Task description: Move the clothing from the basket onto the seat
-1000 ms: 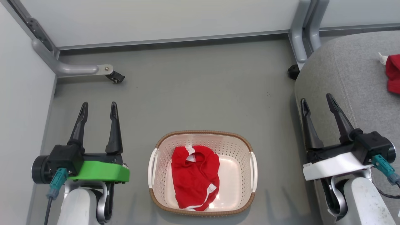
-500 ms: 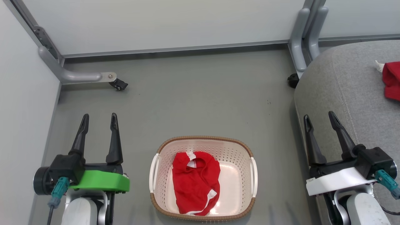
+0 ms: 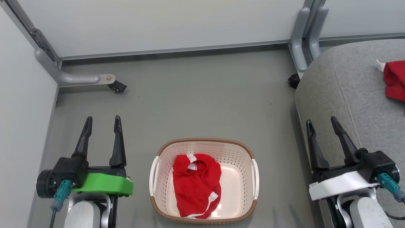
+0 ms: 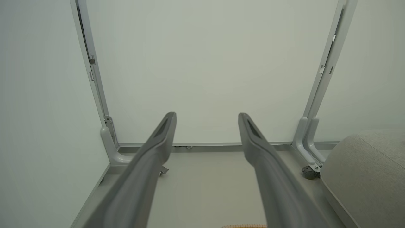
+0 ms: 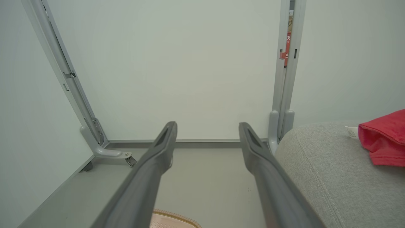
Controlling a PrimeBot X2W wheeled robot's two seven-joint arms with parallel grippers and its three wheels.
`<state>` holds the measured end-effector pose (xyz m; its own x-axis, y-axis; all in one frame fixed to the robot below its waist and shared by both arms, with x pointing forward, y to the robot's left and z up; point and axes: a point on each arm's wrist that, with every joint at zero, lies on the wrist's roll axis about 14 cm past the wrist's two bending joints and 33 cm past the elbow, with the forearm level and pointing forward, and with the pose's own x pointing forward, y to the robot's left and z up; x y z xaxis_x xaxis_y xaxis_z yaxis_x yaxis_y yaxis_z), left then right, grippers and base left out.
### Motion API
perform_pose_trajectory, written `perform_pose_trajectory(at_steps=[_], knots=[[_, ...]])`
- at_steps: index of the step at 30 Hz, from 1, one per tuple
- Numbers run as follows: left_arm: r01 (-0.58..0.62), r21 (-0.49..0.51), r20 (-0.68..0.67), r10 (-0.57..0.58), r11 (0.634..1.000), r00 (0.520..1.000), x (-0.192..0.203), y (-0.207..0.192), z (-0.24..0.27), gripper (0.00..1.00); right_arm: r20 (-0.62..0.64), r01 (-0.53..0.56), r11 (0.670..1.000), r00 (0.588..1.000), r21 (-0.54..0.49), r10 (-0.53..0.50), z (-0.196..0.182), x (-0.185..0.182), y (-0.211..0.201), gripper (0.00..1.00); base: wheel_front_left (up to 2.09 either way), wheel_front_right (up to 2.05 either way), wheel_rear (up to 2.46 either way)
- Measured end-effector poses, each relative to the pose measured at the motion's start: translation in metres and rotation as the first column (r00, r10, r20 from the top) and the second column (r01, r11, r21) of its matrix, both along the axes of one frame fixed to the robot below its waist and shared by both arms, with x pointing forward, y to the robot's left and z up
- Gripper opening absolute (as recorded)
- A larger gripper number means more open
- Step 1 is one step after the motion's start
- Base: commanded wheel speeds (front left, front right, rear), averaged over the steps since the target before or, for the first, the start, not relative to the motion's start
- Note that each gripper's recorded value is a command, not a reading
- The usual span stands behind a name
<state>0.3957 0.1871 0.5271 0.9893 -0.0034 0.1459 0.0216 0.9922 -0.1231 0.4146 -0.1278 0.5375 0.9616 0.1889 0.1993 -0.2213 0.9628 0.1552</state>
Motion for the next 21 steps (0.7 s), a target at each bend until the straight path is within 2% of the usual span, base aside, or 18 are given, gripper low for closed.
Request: perform_pose_trajectory(at_steps=[21], knots=[[0.043, 0.007, -0.037, -0.042, 0.999, 0.998, 0.01, -0.012, -0.013, 1.0, 0.004, -0.002, 1.0, 1.0, 0.003, 0.002, 0.001, 0.008, 0.001, 1.0, 0.0, 0.0, 0.0]])
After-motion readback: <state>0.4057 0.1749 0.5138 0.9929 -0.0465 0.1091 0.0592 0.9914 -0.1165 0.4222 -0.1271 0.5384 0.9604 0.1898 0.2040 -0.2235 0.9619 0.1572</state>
